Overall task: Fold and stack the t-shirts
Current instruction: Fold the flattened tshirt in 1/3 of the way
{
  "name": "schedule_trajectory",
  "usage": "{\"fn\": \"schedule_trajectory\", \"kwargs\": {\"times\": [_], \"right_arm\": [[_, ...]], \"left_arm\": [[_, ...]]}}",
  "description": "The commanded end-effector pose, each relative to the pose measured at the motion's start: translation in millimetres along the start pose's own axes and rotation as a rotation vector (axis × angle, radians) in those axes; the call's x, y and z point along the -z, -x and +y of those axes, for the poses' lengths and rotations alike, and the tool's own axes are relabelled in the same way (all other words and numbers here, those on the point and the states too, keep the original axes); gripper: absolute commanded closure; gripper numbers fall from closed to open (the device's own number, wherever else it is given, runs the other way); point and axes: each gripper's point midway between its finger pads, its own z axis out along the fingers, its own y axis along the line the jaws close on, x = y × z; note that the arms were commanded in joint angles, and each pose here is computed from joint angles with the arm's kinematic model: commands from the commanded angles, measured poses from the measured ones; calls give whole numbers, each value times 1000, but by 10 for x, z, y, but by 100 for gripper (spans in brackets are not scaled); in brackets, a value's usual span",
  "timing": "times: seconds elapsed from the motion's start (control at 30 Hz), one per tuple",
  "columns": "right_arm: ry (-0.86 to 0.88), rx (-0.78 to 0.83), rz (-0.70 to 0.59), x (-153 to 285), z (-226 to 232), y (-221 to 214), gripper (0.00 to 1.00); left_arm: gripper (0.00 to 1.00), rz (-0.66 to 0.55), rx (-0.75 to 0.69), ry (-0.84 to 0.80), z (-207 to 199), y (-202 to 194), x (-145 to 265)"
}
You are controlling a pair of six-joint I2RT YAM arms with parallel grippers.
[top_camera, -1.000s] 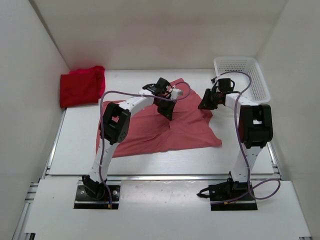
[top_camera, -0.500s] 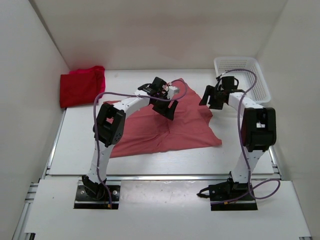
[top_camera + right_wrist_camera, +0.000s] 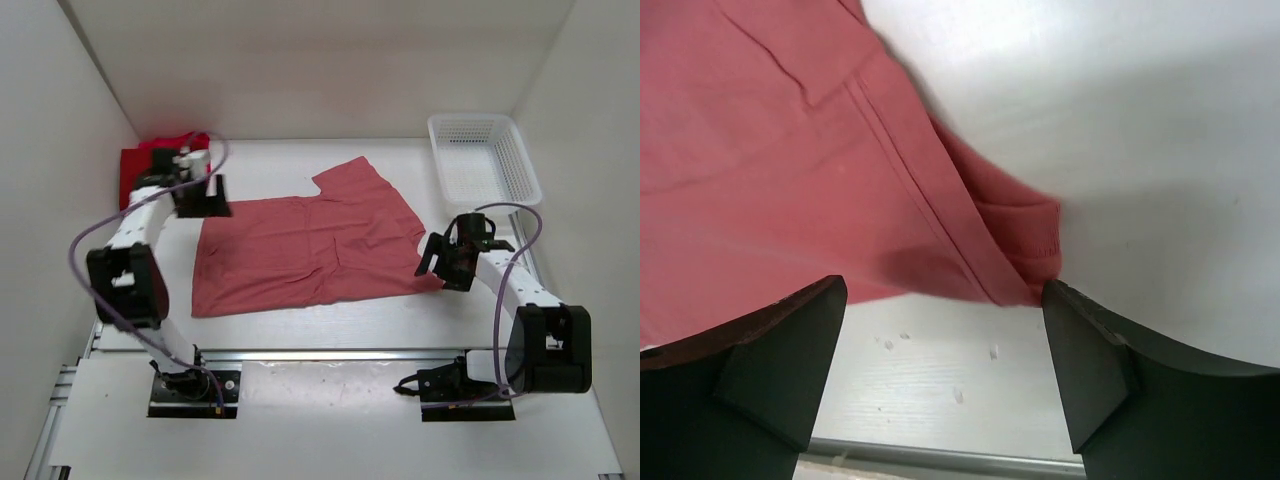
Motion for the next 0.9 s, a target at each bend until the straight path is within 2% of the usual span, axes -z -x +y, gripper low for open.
{"fn": "schedule_trajectory", "kwargs": {"times": [0.0, 0.1, 0.2, 0.3, 0.37, 0.4, 0.47, 0.57, 0.67, 0.73, 0.87], "right_arm": [[42, -56, -43, 37, 79, 32, 21], [42, -119, -41, 5, -33, -57, 19], [83, -160, -31, -69, -7, -158, 18], [85, -168, -5, -138, -8, -259, 17], [88, -156, 9, -158, 12, -310, 17], [84, -162, 14, -173, -9, -336, 17], [82, -175, 33, -194, -35, -410, 16], [66, -197, 35, -180, -62, -407, 16], [58, -187, 40, -137, -84, -433, 16], [57, -188, 40, -123, -86, -428, 16], [52, -178, 44, -124, -88, -441, 18]], "left_arm": [[1, 36, 45, 67, 281, -476, 417], [1, 74, 97, 186, 569, -869, 593], [2, 60, 176, 181, 713, -1066, 645], [2, -16, 130, 124, 668, -892, 644], [4, -20, 72, 75, 561, -838, 608], [6, 0, 41, 107, 597, -858, 577], [18, 54, 15, 170, 668, -973, 513], [29, 100, 15, 226, 844, -1171, 505], [28, 129, 35, 148, 818, -1351, 456], [26, 128, 14, 61, 680, -1345, 408], [22, 133, -2, 1, 520, -1352, 307]]}}
